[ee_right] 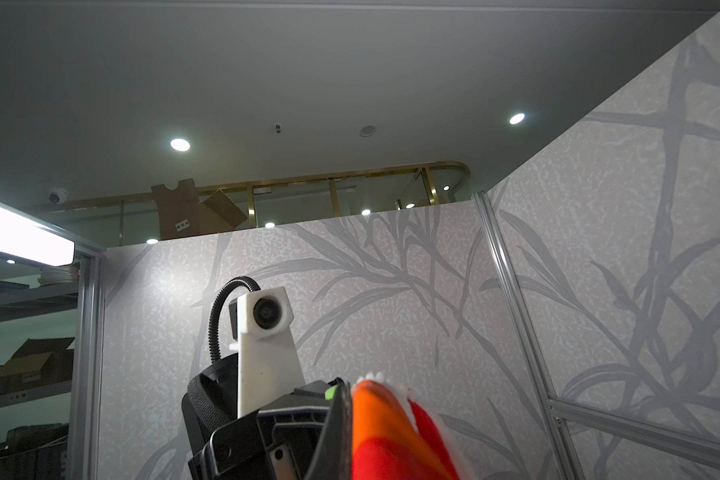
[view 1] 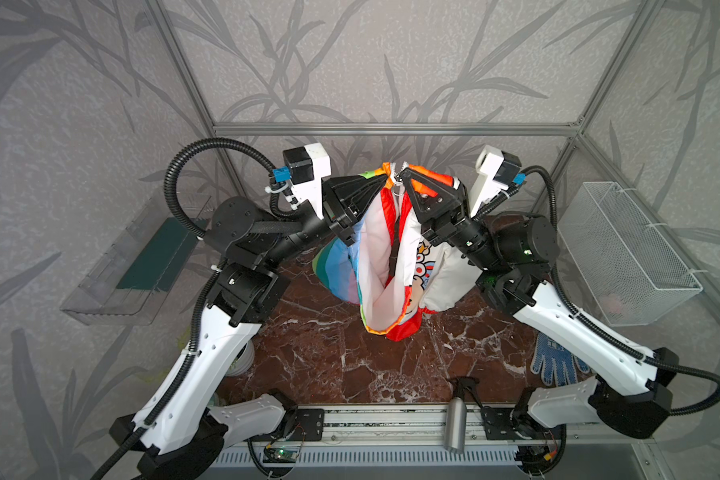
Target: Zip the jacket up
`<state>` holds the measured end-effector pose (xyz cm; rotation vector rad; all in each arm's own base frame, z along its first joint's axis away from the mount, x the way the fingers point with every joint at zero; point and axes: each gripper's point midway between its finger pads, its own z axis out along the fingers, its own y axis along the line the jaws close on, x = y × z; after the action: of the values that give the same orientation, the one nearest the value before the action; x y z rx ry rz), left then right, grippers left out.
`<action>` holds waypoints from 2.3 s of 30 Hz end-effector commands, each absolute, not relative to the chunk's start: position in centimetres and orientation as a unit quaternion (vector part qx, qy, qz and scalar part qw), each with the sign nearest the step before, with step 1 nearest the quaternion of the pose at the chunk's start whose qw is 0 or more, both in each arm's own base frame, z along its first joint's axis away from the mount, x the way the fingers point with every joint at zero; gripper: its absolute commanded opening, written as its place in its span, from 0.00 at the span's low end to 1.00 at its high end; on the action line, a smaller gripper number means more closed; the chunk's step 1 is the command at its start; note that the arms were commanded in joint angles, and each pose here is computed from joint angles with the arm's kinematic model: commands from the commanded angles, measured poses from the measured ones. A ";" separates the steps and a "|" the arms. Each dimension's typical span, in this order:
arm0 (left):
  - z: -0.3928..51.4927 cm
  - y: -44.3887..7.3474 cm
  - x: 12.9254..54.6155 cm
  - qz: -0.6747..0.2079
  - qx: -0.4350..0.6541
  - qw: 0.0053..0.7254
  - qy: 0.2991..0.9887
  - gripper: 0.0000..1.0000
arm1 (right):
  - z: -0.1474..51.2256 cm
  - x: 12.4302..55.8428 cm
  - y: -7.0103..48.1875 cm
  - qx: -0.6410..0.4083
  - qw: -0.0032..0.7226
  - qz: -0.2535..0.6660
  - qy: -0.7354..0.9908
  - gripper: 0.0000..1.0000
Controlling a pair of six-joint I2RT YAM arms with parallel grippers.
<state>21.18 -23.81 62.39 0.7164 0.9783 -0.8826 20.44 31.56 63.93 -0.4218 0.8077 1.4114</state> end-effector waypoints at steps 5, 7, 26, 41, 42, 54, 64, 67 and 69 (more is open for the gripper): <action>62.7 -23.4 19.9 -0.378 0.350 0.736 0.439 0.00 | 65.6 22.4 30.2 -0.113 0.654 0.635 0.396 0.00; 62.6 -23.3 20.0 -0.367 0.353 0.738 0.442 0.00 | 65.0 23.0 30.2 -0.101 0.646 0.633 0.415 0.00; 61.6 -23.8 20.3 -0.365 0.374 0.714 0.466 0.00 | 66.7 21.6 29.3 -0.122 0.610 0.681 0.387 0.00; 62.6 -24.0 21.4 -0.398 0.346 0.707 0.472 0.00 | 65.7 21.0 29.7 -0.133 0.594 0.700 0.374 0.00; 62.8 -23.8 21.3 -0.400 0.342 0.710 0.469 0.00 | 65.6 21.0 29.7 -0.132 0.595 0.700 0.373 0.00; 63.0 -23.8 21.4 -0.423 0.326 0.711 0.458 0.11 | 65.3 20.7 29.8 -0.138 0.590 0.704 0.370 0.00; 63.5 -23.6 21.4 -0.441 0.317 0.712 0.446 0.28 | 65.2 20.4 30.1 -0.147 0.589 0.706 0.366 0.00; 63.6 -23.6 21.3 -0.449 0.312 0.712 0.440 0.29 | 65.1 20.4 30.0 -0.147 0.590 0.705 0.366 0.00; 63.7 -23.6 21.3 -0.454 0.310 0.711 0.439 0.29 | 65.1 20.3 30.1 -0.149 0.590 0.705 0.366 0.00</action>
<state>22.54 -24.13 62.18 0.6877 1.0525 -0.9839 22.49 31.66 63.07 -0.3194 0.9577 1.6254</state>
